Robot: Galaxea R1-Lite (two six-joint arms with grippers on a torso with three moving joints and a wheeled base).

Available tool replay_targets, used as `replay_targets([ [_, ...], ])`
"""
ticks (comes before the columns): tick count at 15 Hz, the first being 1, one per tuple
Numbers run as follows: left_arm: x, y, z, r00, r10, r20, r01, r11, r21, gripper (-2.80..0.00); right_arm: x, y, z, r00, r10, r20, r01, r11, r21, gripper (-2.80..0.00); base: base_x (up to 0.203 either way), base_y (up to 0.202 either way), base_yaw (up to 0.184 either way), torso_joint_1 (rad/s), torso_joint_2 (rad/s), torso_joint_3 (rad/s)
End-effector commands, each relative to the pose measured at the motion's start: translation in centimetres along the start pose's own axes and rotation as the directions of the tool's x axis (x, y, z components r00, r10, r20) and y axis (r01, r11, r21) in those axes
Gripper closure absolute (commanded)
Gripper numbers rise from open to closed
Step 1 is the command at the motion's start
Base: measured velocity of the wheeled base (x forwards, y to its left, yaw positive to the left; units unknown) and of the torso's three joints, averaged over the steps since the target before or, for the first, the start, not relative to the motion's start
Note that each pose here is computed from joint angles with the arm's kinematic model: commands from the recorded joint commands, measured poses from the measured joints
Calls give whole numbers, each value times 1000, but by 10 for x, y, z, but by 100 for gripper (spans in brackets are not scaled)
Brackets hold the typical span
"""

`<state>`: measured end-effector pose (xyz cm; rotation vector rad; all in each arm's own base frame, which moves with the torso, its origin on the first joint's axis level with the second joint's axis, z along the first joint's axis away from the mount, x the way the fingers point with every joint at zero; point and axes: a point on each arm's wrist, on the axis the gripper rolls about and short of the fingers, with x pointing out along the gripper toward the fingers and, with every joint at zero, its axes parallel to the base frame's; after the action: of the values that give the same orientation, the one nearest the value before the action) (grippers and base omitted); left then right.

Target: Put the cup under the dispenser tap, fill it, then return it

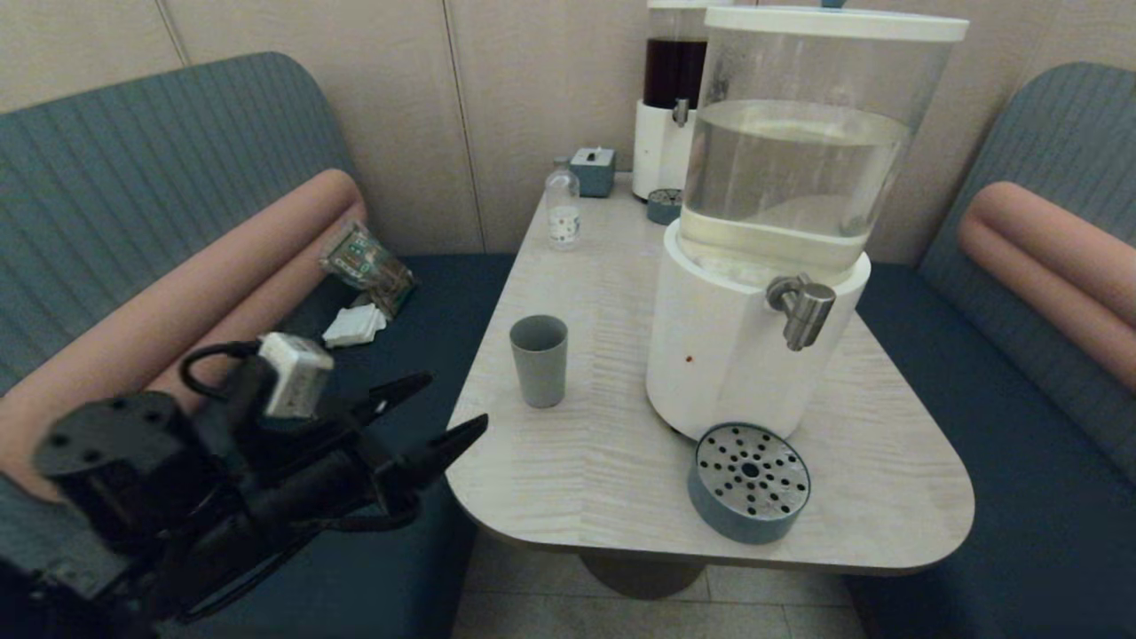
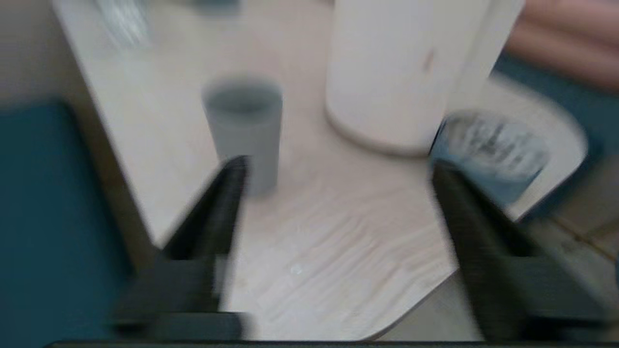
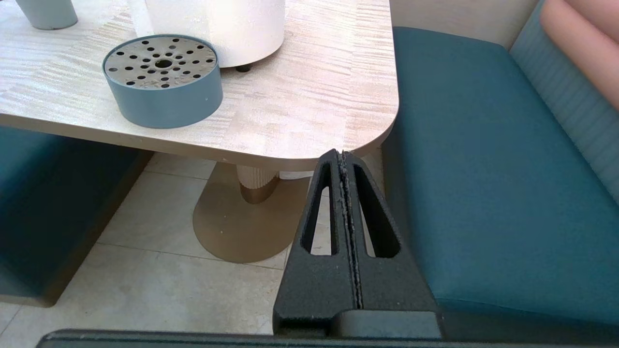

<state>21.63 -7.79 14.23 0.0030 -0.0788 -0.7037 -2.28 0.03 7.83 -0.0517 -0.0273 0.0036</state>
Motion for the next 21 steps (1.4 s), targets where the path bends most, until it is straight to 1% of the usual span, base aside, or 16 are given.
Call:
replay_targets([
  [1,-49,-19,45,981,30,192,-42,997,59,0,1,0,-4,1000,1,-15,-1,1000,-1,0,0,0,0,0,0,0],
  [3,-73,-25,63,944,154,291,-171,985,36,0,1,0,-4,1000,1,-15,-1,1000,-1,0,0,0,0,0,0,0],
  [5,-98,-30,79,876,287,387,-301,953,-27,0,1,0,-4,1000,1,-15,-1,1000,-1,0,0,0,0,0,0,0],
  [6,-110,-30,84,839,339,427,-357,933,-40,0,1,0,-4,1000,1,-15,-1,1000,-1,0,0,0,0,0,0,0],
  [7,-122,-27,88,794,401,457,-431,901,-41,0,1,0,-3,1000,1,-14,-1,1000,-1,0,0,0,0,0,0,0],
  [8,-137,-29,94,740,450,500,-500,865,-37,0,1,0,-4,1000,1,-15,-1,1000,-1,0,0,0,0,0,0,0],
  [9,-152,-35,98,701,470,536,-539,842,-34,0,1,0,-3,1000,1,-14,-1,1000,-1,0,0,0,0,0,0,0],
  [10,-165,-43,100,677,477,560,-559,828,-30,0,1,0,-4,1000,1,-15,-1,1000,-1,0,0,0,0,0,0,0],
  [11,-178,-53,100,664,480,573,-571,821,-26,0,1,0,-4,1000,1,-15,-1,1000,-1,0,0,0,0,0,0,0],
  [12,-190,-63,98,663,484,572,-576,817,-23,0,1,0,-3,1000,1,-14,-1,1000,-1,0,0,0,0,0,0,0],
  [13,-201,-73,94,672,490,555,-577,817,-22,0,1,0,-3,1000,1,-14,-1,1000,-1,0,0,0,0,0,0,0],
  [16,-233,-101,72,746,509,431,-555,832,-22,0,1,0,-3,1000,1,-13,-1,1000,-1,0,0,0,0,0,0,0],
  [18,-252,-118,52,778,494,388,-540,842,12,0,1,0,-4,1000,1,-15,-1,1000,-1,0,0,0,0,0,0,0],
  [19,-255,-120,45,777,499,384,-558,828,52,0,1,0,-4,1000,1,-15,-1,1000,-1,0,0,0,0,0,0,0],
  [20,-252,-117,33,772,531,350,-592,800,92,0,1,0,-4,1000,1,-15,-1,1000,-1,0,0,0,0,0,0,0],
  [21,-245,-109,12,775,570,272,-616,778,122,0,1,0,-4,1000,1,-15,-1,1000,-1,0,0,0,0,0,0,0],
])
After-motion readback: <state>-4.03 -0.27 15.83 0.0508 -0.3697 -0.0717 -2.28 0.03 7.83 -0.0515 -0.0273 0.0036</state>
